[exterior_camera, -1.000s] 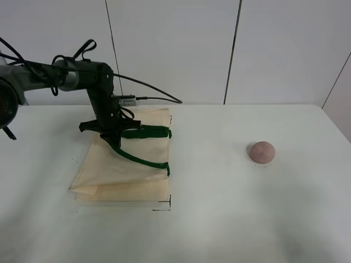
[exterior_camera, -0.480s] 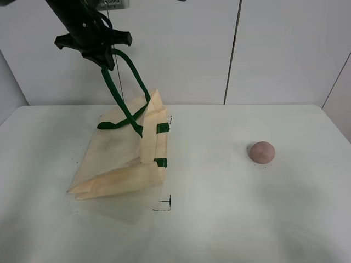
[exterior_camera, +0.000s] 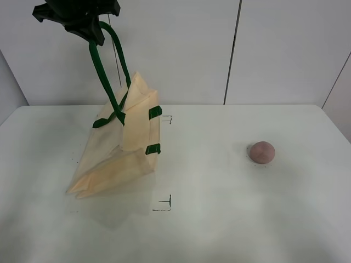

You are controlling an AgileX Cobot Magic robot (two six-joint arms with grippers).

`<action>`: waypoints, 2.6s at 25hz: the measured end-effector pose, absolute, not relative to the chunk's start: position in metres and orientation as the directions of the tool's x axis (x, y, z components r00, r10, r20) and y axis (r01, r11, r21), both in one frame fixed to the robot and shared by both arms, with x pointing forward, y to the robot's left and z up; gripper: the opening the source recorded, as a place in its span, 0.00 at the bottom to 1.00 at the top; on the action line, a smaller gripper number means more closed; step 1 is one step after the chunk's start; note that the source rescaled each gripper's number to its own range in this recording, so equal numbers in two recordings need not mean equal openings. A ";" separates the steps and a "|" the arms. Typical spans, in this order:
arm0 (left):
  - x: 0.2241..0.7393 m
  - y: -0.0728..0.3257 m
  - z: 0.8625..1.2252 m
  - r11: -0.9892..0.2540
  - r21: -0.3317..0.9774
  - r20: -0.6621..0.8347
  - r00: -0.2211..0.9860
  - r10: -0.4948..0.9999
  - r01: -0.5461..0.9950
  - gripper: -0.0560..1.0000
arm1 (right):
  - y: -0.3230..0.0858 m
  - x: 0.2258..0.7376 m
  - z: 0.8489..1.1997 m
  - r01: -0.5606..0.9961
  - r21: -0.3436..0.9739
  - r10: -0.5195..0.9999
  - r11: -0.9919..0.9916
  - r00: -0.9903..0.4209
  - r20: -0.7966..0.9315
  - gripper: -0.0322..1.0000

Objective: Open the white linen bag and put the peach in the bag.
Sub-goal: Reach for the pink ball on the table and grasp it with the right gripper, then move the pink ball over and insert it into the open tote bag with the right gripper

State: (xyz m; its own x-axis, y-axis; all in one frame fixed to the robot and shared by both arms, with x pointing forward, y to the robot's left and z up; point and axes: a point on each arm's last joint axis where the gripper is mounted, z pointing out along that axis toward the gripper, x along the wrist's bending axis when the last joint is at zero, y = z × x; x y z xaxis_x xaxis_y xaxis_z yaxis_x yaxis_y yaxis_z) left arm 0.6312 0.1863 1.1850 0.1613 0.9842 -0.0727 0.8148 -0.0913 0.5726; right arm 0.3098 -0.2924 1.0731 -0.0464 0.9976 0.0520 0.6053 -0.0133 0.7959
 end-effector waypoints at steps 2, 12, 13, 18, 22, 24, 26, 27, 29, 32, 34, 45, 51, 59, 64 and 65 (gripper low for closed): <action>0.631 0.186 1.185 -0.091 0.573 -0.073 0.162 0.984 0.815 0.05 | -0.291 0.345 1.075 0.665 0.747 0.996 -0.010 -0.058 0.065 1.00; 0.631 0.185 1.185 -0.091 0.571 -0.084 0.168 0.982 0.816 0.05 | -0.276 0.559 1.035 0.869 0.490 0.988 0.076 -0.133 0.081 1.00; 0.631 0.185 1.185 -0.091 0.571 -0.084 0.168 0.982 0.816 0.05 | -0.270 0.577 1.028 0.873 0.479 0.985 0.096 -0.152 0.080 1.00; 0.631 0.185 1.185 -0.091 0.571 -0.084 0.168 0.982 0.816 0.05 | -0.249 0.637 0.990 0.899 0.423 0.981 0.114 -0.170 0.097 1.00; 0.631 0.185 1.185 -0.091 0.571 -0.084 0.168 0.982 0.816 0.05 | -0.251 0.656 0.958 0.935 0.335 0.988 0.113 -0.141 0.062 1.00; 0.631 0.185 1.185 -0.091 0.571 -0.084 0.168 0.982 0.816 0.05 | -0.252 0.658 0.945 0.950 0.294 0.991 0.109 -0.128 0.048 1.00; 0.631 0.185 1.185 -0.091 0.571 -0.084 0.168 0.982 0.816 0.05 | -0.253 0.658 0.934 0.959 0.262 0.991 0.107 -0.123 0.043 1.00; 0.631 0.185 1.185 -0.091 0.571 -0.084 0.168 0.982 0.816 0.05 | -0.253 0.658 0.930 0.962 0.251 0.992 0.107 -0.122 0.043 1.00; 0.631 0.185 1.185 -0.090 0.571 -0.084 0.167 0.982 0.816 0.05 | -0.253 0.660 0.921 0.966 0.234 0.992 0.107 -0.121 0.044 1.00; 0.631 0.185 1.185 -0.090 0.571 -0.084 0.167 0.982 0.816 0.05 | -0.253 0.661 0.908 0.973 0.205 0.992 0.107 -0.119 0.044 1.00; 0.631 0.185 1.185 -0.090 0.571 -0.084 0.167 0.982 0.816 0.05 | -0.253 0.661 0.901 0.976 0.188 0.992 0.107 -0.118 0.045 1.00; 0.631 0.185 1.185 -0.089 0.570 -0.090 0.169 0.981 0.817 0.05 | -0.253 0.665 0.889 0.979 0.183 0.994 0.089 -0.098 0.039 0.36; 0.631 0.184 1.185 -0.089 0.570 -0.091 0.170 0.981 0.817 0.05 | -0.247 0.680 0.925 0.974 0.219 0.992 0.067 -0.088 0.092 0.03; 0.622 0.187 1.197 -0.083 0.594 -0.095 0.173 0.980 0.800 0.05 | -0.203 0.701 1.041 0.913 0.401 0.911 0.070 -0.223 0.348 0.03; 0.619 0.188 1.201 -0.082 0.603 -0.095 0.173 0.980 0.794 0.05 | -0.131 0.688 1.074 0.846 0.509 0.836 0.157 -0.388 0.388 0.03; 0.619 0.188 1.201 -0.082 0.603 -0.095 0.173 0.980 0.794 0.05 | -0.112 0.682 1.076 0.832 0.526 0.819 0.179 -0.422 0.389 0.03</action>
State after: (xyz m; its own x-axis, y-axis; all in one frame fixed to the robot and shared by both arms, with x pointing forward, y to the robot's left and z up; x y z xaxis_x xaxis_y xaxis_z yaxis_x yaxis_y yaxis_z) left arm 0.6192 0.1880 1.2014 0.1730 0.9804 -0.0945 0.7939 -0.0820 0.6025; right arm 0.6824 -0.1121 1.0761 -0.4221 0.8188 0.3891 0.8315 0.1787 0.5260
